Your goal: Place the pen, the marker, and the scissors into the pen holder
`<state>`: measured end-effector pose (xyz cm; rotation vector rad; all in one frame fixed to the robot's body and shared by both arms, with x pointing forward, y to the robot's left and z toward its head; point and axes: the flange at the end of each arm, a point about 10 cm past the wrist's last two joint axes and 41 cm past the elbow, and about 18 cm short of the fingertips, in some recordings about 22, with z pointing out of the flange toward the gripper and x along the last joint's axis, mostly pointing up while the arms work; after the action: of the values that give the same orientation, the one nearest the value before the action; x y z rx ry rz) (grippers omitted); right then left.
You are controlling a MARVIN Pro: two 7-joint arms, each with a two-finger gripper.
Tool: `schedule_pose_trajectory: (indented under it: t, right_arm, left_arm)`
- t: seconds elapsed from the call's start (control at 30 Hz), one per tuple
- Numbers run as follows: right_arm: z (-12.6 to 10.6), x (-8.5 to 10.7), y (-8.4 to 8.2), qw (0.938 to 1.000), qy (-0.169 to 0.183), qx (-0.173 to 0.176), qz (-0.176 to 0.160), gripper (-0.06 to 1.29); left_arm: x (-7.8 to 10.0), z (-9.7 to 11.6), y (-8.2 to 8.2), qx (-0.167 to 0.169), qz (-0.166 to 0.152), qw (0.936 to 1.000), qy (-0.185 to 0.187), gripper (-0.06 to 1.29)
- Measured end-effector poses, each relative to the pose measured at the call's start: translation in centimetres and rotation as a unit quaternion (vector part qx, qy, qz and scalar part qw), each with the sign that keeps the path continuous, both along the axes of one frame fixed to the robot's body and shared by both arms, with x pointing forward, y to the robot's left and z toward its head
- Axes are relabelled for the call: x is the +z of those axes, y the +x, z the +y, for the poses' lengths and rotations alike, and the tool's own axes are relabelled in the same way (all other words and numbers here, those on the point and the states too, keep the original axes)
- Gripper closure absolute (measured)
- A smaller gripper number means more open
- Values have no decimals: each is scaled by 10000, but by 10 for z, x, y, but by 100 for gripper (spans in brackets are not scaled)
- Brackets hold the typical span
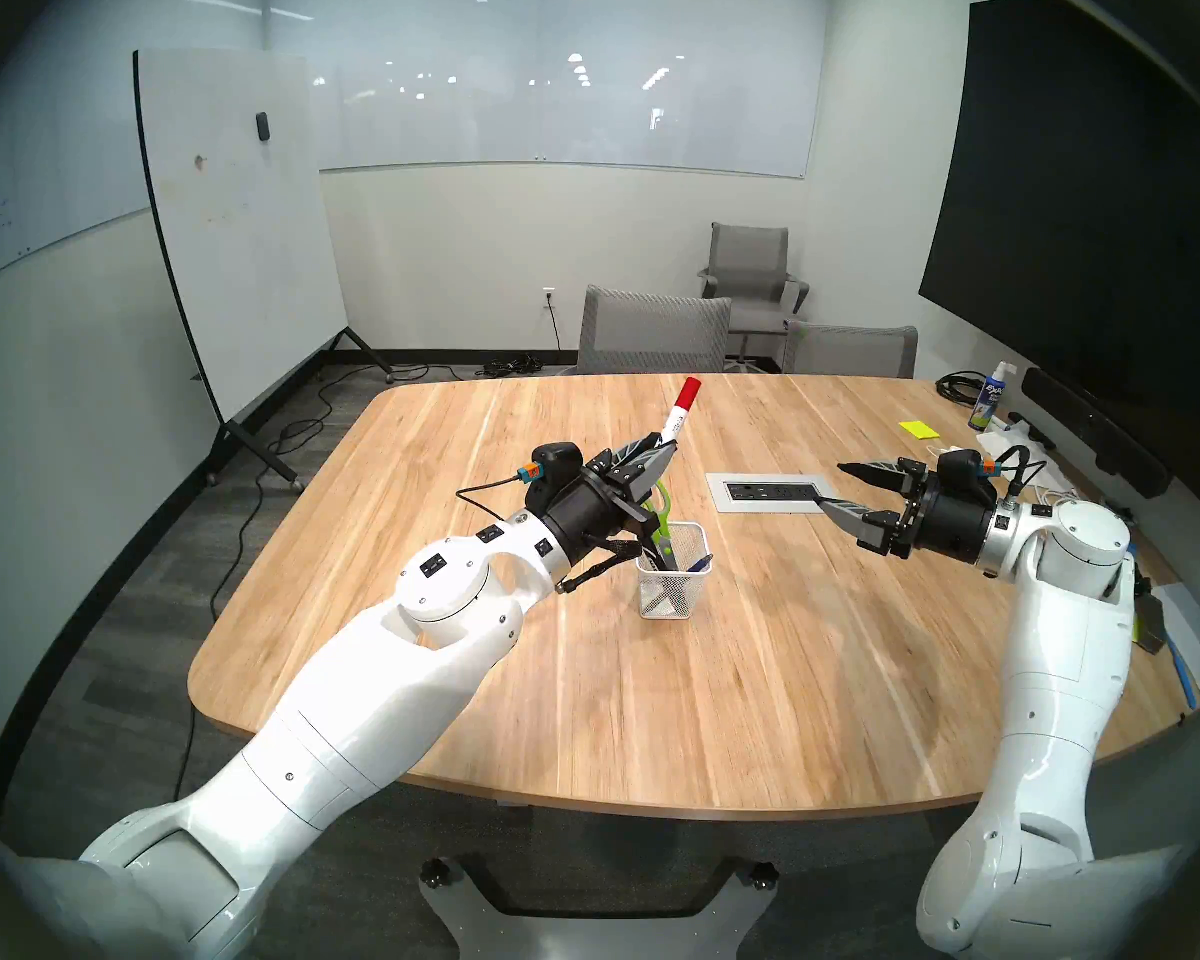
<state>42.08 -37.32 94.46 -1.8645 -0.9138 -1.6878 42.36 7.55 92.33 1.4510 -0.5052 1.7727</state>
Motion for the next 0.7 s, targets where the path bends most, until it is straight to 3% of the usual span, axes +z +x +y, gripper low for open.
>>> schedule_pose_trajectory:
  t: [0.7]
  right_arm:
    - [0,0,0,10000,18,-15,-6,3]
  left_arm:
    - [0,0,0,7,1,10000,-6,111]
